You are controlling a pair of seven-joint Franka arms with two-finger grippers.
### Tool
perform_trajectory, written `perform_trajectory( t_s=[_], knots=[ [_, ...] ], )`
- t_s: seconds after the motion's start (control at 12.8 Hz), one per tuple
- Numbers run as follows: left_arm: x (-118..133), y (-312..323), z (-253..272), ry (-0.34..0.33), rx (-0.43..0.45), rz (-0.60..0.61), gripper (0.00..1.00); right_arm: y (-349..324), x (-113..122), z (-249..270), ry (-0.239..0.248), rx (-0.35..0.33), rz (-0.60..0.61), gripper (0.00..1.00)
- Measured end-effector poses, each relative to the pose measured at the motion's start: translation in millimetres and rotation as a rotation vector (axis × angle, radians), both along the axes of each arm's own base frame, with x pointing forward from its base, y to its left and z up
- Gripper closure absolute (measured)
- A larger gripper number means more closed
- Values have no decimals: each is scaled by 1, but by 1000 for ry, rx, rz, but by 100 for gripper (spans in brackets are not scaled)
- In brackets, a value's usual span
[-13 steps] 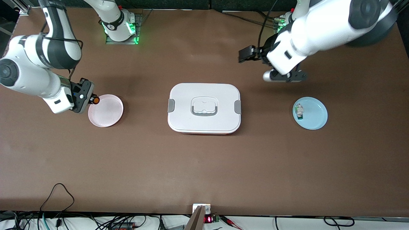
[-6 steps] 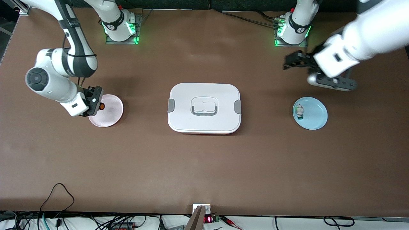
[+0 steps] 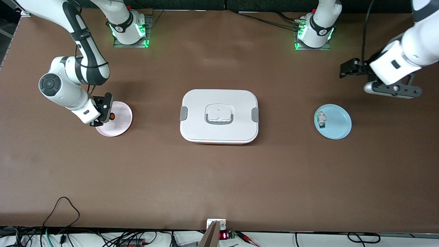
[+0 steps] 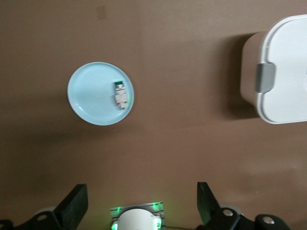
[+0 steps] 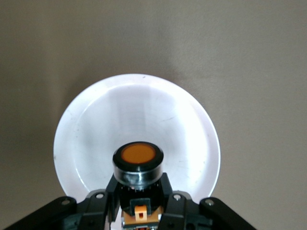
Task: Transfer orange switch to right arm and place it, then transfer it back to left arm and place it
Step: 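Lower the switch onto the pink plate and open the right gripper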
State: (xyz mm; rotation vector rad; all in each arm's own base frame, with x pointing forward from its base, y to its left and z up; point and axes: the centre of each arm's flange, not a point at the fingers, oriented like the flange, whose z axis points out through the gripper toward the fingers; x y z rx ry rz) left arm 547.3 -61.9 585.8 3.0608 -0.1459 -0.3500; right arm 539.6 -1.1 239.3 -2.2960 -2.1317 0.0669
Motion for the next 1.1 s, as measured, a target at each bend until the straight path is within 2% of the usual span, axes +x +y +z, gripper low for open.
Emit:
perform_trajectory(
  t_s=[0.16,0.39,0.7,1.02,1.1],
  knots=[
    [1,16,-5,4,33,2,0,-3,0,-12,-1,-1,7,65],
    [1,9,-6,2,44,-2,0,-3,-3,-26,-2,-1,10,65],
    [9,3,-2,-65,38,19,0,-2,-21,-49,-13,0,13,65],
    [10,3,-2,-75,42,64,0,-2,-25,-52,-10,0,16,65],
    [11,6,-2,-76,43,70,0,-2,-25,-52,-11,0,17,61]
  ],
)
